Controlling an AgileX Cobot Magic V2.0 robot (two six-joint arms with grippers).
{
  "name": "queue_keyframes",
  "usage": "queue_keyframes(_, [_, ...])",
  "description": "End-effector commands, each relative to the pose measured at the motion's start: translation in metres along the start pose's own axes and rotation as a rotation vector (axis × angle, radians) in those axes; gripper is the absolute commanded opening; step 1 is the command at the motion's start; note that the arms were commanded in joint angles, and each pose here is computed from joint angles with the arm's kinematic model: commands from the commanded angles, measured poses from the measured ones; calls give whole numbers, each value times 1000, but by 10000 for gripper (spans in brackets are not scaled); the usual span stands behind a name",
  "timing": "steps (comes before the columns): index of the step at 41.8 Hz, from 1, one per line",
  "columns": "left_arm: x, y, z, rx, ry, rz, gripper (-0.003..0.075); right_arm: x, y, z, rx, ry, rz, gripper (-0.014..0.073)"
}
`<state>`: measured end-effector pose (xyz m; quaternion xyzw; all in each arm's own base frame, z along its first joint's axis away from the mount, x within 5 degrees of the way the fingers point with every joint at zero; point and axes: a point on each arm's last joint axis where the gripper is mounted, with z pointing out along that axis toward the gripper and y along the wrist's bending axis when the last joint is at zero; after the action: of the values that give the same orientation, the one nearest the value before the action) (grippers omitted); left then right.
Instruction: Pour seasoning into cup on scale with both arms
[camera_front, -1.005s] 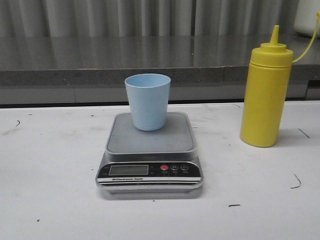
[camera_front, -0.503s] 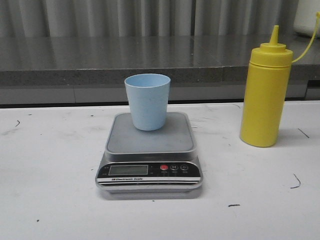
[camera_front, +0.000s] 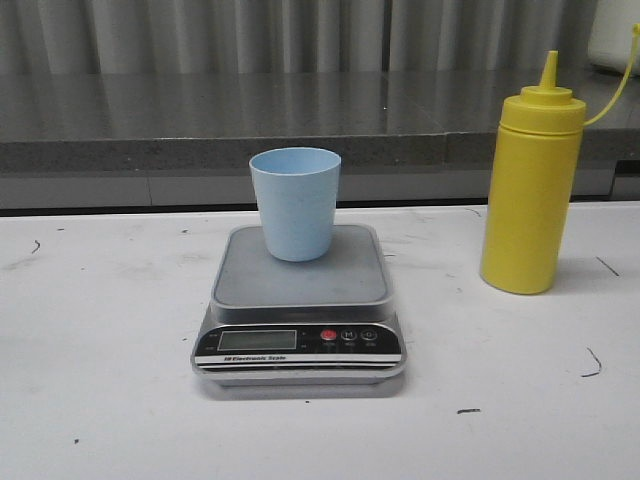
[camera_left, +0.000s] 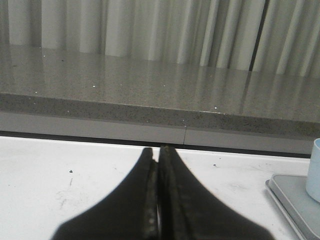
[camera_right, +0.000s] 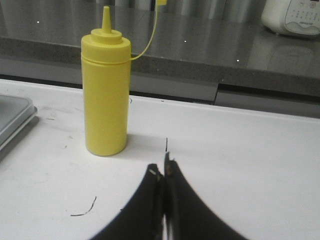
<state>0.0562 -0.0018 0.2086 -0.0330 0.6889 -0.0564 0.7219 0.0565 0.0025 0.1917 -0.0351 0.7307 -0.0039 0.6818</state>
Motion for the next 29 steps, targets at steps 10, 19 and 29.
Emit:
queue_keyframes(10, [0,0,-1,13,-76,-17,-20,-12,-1,-2,15,-120,-6,-68])
queue_keyframes(19, [0,0,-1,13,-76,-17,-20,-15,-2,-3,16,-162,43,-68])
queue_keyframes(29, [0,0,-1,13,-76,-17,-20,-20,-2,-4,11,-211,100,-68])
